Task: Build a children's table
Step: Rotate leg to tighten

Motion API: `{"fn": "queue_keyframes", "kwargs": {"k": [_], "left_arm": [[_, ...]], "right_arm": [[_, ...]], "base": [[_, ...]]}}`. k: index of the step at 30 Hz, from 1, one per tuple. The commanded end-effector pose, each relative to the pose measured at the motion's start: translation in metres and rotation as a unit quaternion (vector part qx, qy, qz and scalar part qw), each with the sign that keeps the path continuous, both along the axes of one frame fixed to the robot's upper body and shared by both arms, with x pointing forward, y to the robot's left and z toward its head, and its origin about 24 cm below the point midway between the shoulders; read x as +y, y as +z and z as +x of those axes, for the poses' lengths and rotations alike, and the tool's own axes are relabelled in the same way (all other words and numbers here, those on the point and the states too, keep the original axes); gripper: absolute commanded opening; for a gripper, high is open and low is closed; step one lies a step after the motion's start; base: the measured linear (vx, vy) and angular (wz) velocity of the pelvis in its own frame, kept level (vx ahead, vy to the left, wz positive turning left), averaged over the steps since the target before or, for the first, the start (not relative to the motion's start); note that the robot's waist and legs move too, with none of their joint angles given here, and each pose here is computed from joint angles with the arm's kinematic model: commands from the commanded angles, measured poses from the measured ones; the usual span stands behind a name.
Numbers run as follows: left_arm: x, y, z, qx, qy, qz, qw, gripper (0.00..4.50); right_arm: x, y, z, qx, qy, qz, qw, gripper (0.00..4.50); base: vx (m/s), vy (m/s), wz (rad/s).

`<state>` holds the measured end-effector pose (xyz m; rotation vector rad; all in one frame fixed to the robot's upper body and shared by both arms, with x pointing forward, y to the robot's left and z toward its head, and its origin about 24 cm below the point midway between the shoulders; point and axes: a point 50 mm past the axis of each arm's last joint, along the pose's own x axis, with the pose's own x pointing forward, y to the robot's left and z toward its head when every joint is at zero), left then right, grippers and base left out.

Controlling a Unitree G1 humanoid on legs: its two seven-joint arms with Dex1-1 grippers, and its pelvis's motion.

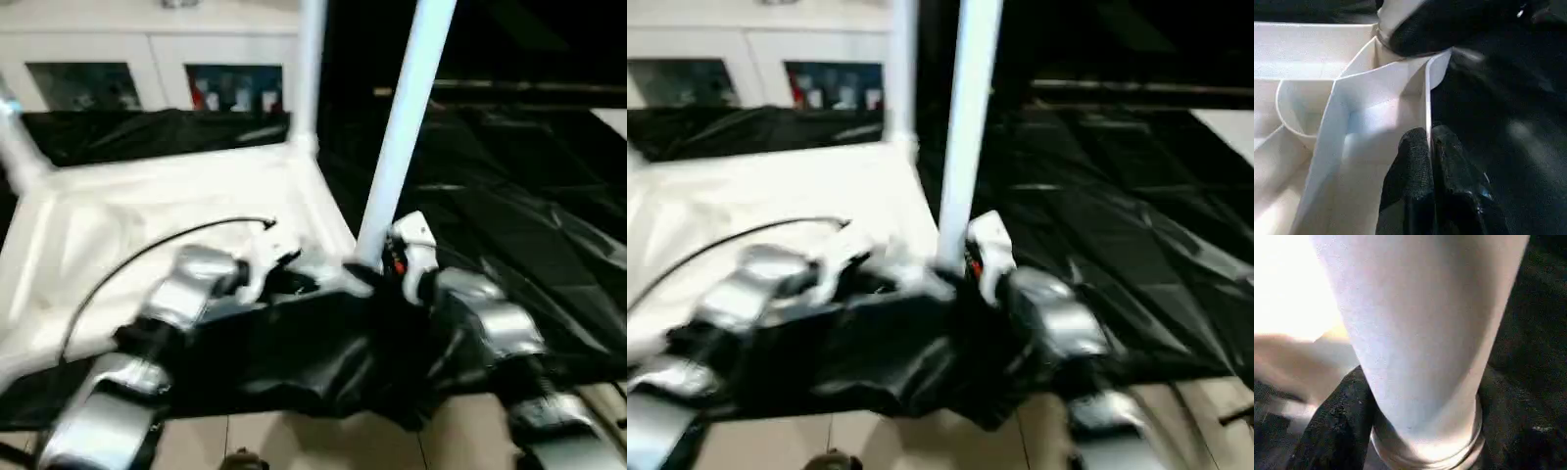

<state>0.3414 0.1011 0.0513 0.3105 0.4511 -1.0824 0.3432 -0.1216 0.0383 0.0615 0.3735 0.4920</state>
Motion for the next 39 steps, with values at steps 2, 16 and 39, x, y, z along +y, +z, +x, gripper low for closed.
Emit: {"fn": "queue_keyframes", "kwargs": {"k": [2, 16, 39], "left_arm": [[-0.011, 0.007, 0.008, -0.018, 0.03, -0.008, 0.999, 0.0], [-0.038, 0.008, 0.008, -0.037, 0.008, -0.034, 0.999, 0.0], [0.016, 0.01, -0.029, 0.029, -0.2, -0.052, 0.978, 0.0]], "right_arm": [[-0.011, -0.028, -0.005, 0.071, -0.093, -0.021, 0.993, 2.62], [0.028, -0.017, 0.005, 0.035, -0.07, -0.013, 0.997, 3.41], [-0.024, 0.014, -0.037, -0.01, 0.303, -0.068, 0.951, 3.65]], "base": [[0.0, 0.0, 0.0], [0.0, 0.0, 0.0], [0.0, 0.0, 0.0]]}}
